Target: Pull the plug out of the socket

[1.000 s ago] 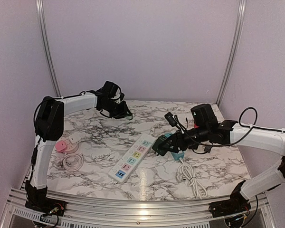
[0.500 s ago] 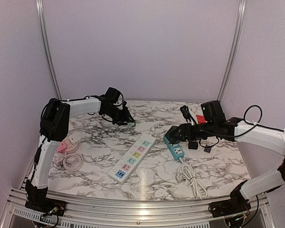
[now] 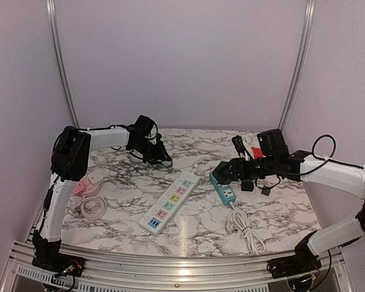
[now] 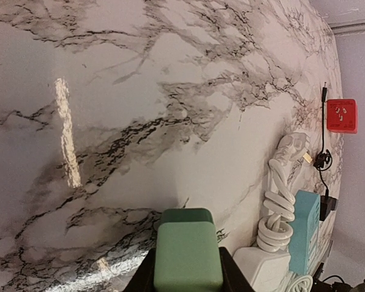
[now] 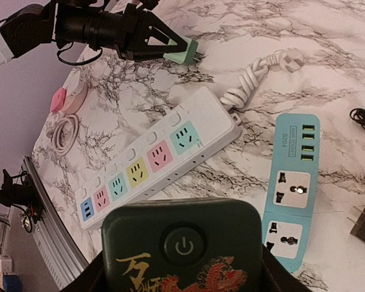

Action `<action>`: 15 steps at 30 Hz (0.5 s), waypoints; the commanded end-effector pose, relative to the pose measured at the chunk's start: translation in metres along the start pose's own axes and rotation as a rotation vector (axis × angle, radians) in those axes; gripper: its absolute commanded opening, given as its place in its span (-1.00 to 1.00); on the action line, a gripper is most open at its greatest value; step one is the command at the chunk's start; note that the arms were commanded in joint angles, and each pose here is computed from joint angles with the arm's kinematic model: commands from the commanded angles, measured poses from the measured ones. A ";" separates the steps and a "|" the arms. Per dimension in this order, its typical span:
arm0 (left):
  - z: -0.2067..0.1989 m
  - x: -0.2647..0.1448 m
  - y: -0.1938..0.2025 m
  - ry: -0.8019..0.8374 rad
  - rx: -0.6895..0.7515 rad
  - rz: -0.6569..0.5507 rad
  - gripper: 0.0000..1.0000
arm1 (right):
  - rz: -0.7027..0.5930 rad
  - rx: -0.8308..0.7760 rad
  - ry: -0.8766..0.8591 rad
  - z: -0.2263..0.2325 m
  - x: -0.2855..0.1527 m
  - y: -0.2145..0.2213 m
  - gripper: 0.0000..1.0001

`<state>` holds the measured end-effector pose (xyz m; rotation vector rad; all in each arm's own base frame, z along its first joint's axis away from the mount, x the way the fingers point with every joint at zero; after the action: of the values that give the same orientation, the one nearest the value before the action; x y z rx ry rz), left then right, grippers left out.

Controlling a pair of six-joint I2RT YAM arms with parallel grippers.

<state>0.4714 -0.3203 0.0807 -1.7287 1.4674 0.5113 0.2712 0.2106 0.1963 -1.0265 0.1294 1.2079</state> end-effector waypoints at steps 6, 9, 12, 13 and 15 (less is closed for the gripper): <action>0.018 0.002 0.013 -0.084 0.017 0.042 -0.07 | -0.062 0.054 0.021 -0.011 -0.013 -0.014 -0.57; 0.019 -0.001 0.013 -0.100 0.029 0.037 0.07 | -0.078 0.075 0.032 -0.019 -0.018 -0.017 -0.57; 0.019 -0.005 0.011 -0.119 0.047 0.027 0.25 | -0.104 0.096 0.053 -0.028 -0.023 -0.023 -0.57; 0.019 -0.007 0.011 -0.129 0.055 0.023 0.31 | -0.114 0.105 0.062 -0.032 -0.025 -0.025 -0.57; 0.019 -0.011 0.009 -0.152 0.074 0.013 0.41 | -0.138 0.131 0.078 -0.041 -0.029 -0.029 -0.56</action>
<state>0.4697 -0.3123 0.0730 -1.6559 1.4221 0.5207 0.2913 0.1753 0.1927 -0.9762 0.2153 1.0970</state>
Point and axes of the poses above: each gripper's point midway between its finger pads, its own x axis out along the fingers, its own z axis along the line the jaws close on, y = z × x, the point moved 5 cm from there along -x, back along the fingers, and after that the axes turned 4 degrees about x, right-handed, at the moved point
